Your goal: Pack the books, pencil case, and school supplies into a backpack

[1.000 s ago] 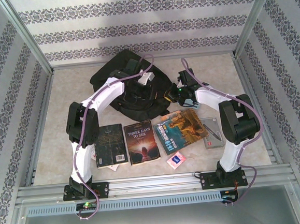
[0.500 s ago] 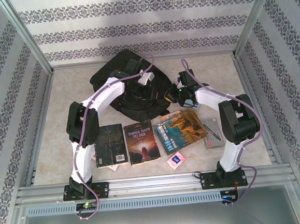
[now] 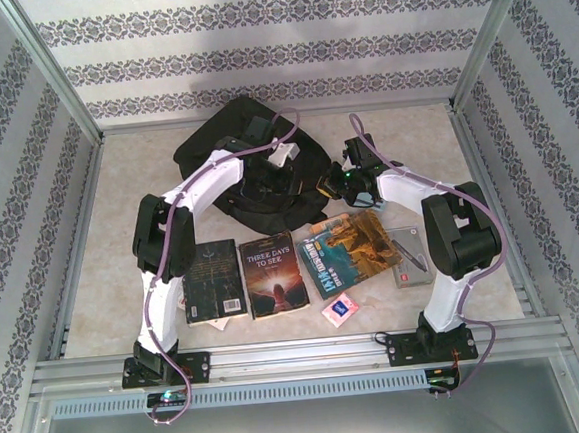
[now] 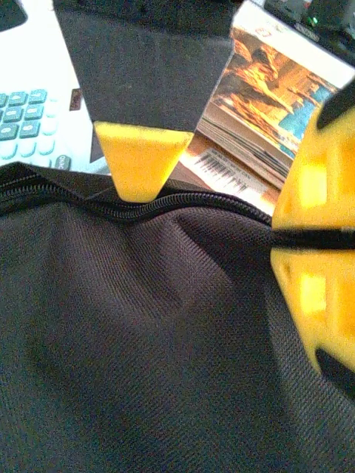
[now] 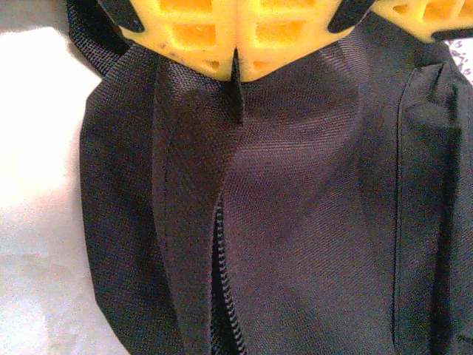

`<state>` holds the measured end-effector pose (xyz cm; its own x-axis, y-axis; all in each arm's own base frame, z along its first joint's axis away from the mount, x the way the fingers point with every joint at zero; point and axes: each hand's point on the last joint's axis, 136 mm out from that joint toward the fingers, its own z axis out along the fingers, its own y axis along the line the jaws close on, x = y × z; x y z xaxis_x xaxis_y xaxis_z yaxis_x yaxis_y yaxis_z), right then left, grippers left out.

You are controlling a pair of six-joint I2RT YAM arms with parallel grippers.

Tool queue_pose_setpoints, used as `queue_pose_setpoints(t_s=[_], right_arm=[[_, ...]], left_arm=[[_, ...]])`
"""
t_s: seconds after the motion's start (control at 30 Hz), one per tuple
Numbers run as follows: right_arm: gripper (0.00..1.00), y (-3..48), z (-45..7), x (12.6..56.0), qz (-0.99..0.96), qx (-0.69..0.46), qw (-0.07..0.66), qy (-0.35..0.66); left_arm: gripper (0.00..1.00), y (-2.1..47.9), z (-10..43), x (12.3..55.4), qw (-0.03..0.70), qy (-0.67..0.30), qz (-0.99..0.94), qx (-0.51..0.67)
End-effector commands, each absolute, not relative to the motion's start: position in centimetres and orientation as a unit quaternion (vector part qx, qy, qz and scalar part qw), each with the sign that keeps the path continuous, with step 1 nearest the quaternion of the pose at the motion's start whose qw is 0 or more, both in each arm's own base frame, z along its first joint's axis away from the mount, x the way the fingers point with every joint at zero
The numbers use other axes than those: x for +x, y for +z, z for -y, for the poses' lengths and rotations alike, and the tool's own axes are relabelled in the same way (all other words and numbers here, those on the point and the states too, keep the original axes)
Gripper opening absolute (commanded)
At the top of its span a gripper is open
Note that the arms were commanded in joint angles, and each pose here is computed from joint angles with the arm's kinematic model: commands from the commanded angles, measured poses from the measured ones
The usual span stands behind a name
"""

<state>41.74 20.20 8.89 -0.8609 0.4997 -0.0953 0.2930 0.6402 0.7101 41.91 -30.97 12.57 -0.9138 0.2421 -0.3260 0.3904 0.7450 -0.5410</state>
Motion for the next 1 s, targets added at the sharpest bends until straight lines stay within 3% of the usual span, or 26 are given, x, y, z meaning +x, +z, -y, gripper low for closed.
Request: queue_pose_setpoints(t_s=[0.0, 0.43, 0.6, 0.83, 0.97], right_arm=[[0.00, 7.7, -19.9, 40.7, -0.902, 0.225, 0.129, 0.345], [0.01, 10.7, -19.0, 40.6, -0.905, 0.203, 0.165, 0.337], [0.06, 13.2, -20.4, 41.5, -0.895, 0.180, 0.180, 0.366], [0.04, 15.9, -23.9, 43.7, -0.870, 0.169, 0.181, 0.427], [0.07, 16.8, -24.4, 44.3, -0.883, 0.152, 0.184, 0.405]], left_arm=[[0.00, 13.4, 31.1, 42.2, 0.122, -0.314, -0.924, 0.179], [0.00, 23.7, 29.1, 43.4, 0.246, -0.279, -0.909, 0.189], [0.00, 23.9, 29.4, 42.7, 0.236, -0.295, -0.906, 0.192], [0.00, 24.0, 29.8, 42.1, 0.230, -0.311, -0.900, 0.200], [0.00, 23.9, 29.4, 42.1, 0.232, -0.300, -0.904, 0.198]])
